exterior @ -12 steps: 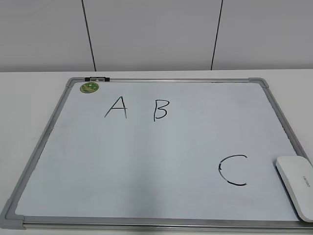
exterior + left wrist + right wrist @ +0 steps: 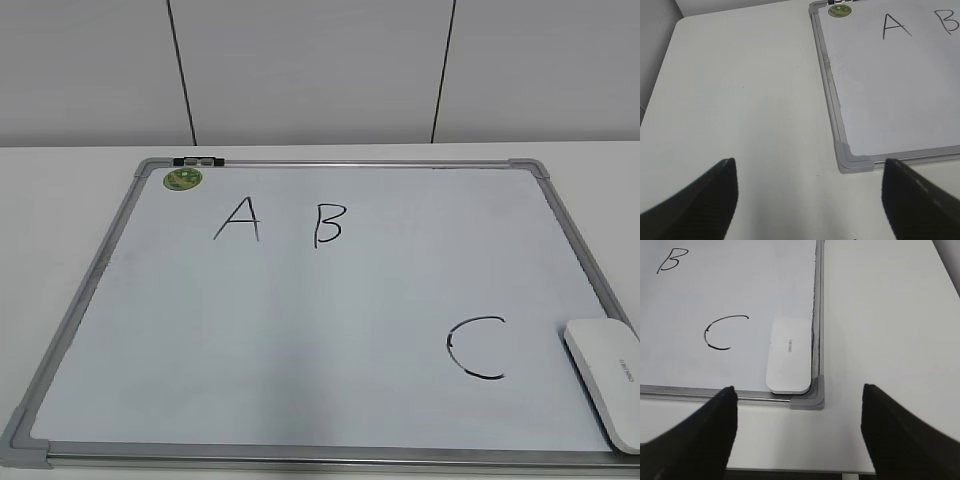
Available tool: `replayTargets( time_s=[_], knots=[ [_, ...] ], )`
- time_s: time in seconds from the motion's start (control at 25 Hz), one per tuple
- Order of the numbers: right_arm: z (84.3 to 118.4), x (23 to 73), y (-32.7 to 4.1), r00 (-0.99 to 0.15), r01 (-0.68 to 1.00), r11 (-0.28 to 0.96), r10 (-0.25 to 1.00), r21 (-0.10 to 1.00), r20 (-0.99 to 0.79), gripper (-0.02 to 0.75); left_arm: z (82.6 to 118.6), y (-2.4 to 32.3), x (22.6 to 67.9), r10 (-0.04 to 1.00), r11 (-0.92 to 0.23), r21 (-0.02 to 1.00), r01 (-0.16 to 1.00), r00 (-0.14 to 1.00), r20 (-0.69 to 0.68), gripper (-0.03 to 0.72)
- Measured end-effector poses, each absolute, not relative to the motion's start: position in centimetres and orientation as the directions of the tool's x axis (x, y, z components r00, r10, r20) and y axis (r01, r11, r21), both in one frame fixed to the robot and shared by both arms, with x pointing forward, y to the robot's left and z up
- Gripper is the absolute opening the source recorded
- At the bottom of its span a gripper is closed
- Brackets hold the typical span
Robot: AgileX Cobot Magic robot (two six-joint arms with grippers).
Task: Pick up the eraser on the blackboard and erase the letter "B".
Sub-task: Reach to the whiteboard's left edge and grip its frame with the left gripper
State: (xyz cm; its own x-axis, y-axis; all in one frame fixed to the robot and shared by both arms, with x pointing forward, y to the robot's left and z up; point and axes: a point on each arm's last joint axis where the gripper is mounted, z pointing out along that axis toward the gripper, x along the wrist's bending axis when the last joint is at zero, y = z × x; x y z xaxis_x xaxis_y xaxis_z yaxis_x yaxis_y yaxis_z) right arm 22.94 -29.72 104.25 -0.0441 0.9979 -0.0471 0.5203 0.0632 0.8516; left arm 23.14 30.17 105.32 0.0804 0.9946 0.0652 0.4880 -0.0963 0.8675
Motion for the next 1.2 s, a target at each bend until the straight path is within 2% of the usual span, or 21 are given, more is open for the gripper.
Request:
replayTargets(
  time_s=[0.4,0.6,0.8,0.96,1.2],
  knots=[
    [104.2,22.9,-29.7,-0.044,0.52,0.063,0.998,0.852,-0.047,0.572,105.5,30.2,23.1,0.995,-0.096,0.873,0.478,0.08,0.066,0.664],
    [104.2,22.9,-29.7,-0.044,0.52,0.063,0.998,0.852,-0.047,0.572,107.1,30.1,23.9,0.995,-0.096,0.872,0.481,0.08,0.066,0.659],
    [104.2,22.9,-29.7,-0.044,0.52,0.063,0.998,0.852,-0.047,0.572,108.7,30.0,27.8,0.994,-0.099,0.836,0.54,0.084,0.063,0.584],
    [104.2,22.9,-29.7,-0.044,0.52,0.063,0.998,0.852,-0.047,0.572,109.3,29.8,30.9,0.995,-0.096,0.803,0.588,0.09,0.053,0.563],
    [104.2,22.9,-29.7,-0.044,0.52,0.063,0.998,0.852,-0.047,0.572,108.1,29.3,39.5,0.995,-0.089,0.629,0.773,0.101,0.018,0.56]
  ],
)
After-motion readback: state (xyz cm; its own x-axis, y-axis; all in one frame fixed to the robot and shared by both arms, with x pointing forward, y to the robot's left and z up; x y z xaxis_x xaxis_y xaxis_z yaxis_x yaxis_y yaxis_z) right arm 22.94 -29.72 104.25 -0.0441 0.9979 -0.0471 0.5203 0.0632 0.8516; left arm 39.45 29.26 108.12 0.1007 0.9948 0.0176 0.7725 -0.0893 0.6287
